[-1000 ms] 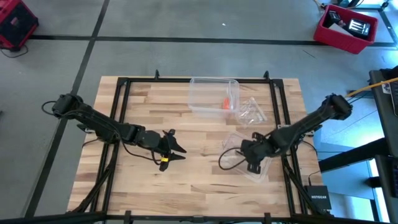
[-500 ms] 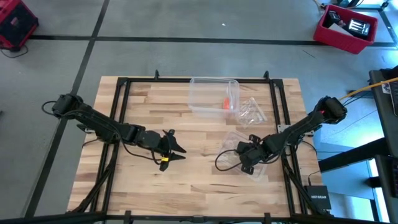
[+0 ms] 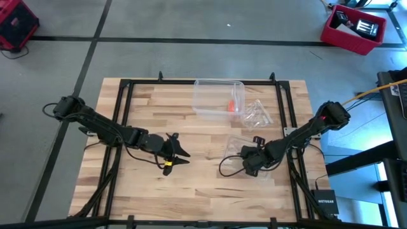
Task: Roll bandage
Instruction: Close the transparent bin
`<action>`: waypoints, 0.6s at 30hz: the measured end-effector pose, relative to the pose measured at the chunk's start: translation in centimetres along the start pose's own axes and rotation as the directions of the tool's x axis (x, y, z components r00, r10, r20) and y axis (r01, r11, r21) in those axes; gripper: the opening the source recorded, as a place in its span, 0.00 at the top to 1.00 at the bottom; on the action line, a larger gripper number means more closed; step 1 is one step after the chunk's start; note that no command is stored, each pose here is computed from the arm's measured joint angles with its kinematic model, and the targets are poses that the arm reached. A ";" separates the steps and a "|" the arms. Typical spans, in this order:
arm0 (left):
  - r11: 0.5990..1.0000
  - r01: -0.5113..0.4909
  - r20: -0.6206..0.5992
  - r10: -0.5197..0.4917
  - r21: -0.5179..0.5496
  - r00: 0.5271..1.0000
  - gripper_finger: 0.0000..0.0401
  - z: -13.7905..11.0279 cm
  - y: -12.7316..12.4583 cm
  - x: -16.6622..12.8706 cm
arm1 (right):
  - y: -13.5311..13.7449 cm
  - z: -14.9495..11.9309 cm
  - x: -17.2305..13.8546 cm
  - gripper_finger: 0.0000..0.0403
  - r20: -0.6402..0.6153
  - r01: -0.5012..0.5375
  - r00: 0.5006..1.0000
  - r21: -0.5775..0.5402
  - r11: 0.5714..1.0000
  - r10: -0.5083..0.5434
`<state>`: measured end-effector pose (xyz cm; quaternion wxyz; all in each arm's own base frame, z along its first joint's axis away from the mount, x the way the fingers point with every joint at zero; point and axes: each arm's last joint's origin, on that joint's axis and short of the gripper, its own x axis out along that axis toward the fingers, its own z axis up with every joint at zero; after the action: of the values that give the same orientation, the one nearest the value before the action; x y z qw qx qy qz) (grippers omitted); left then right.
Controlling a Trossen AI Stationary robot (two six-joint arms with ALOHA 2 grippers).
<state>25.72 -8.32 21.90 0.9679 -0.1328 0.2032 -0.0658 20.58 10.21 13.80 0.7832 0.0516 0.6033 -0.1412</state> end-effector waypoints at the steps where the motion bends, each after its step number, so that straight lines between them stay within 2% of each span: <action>1: 1.000 0.003 -0.001 -0.003 0.001 1.000 0.68 0.0 -0.1 0.0 | 0.0 0.1 -0.1 0.91 0.000 -0.002 1.000 0.001 1.000 0.002; 4: 1.000 -0.002 -0.001 0.002 0.010 1.000 0.68 -0.1 -0.2 0.0 | 0.3 0.7 -1.1 0.91 -0.007 -0.009 1.000 -0.012 1.000 0.009; 7: 0.999 -0.037 0.011 0.036 0.029 0.999 0.68 -0.1 -0.1 0.0 | 1.0 2.0 -2.8 0.91 0.044 -0.006 0.999 -0.089 0.996 0.010; 13: 0.997 -0.071 -0.012 0.072 0.043 0.997 0.68 -0.5 -0.3 -0.1 | 2.0 4.6 -7.5 0.91 0.144 0.071 0.989 -0.219 0.973 -0.039; 18: 0.995 -0.086 -0.020 0.087 0.046 0.996 0.68 -0.7 -0.4 -0.1 | 2.2 6.6 -11.7 0.91 0.230 0.126 0.971 -0.253 0.959 -0.067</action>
<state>25.28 -8.85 21.45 0.9703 -0.1012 0.2177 -0.0296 24.66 12.55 26.59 0.8370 -0.0994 0.5284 -0.1021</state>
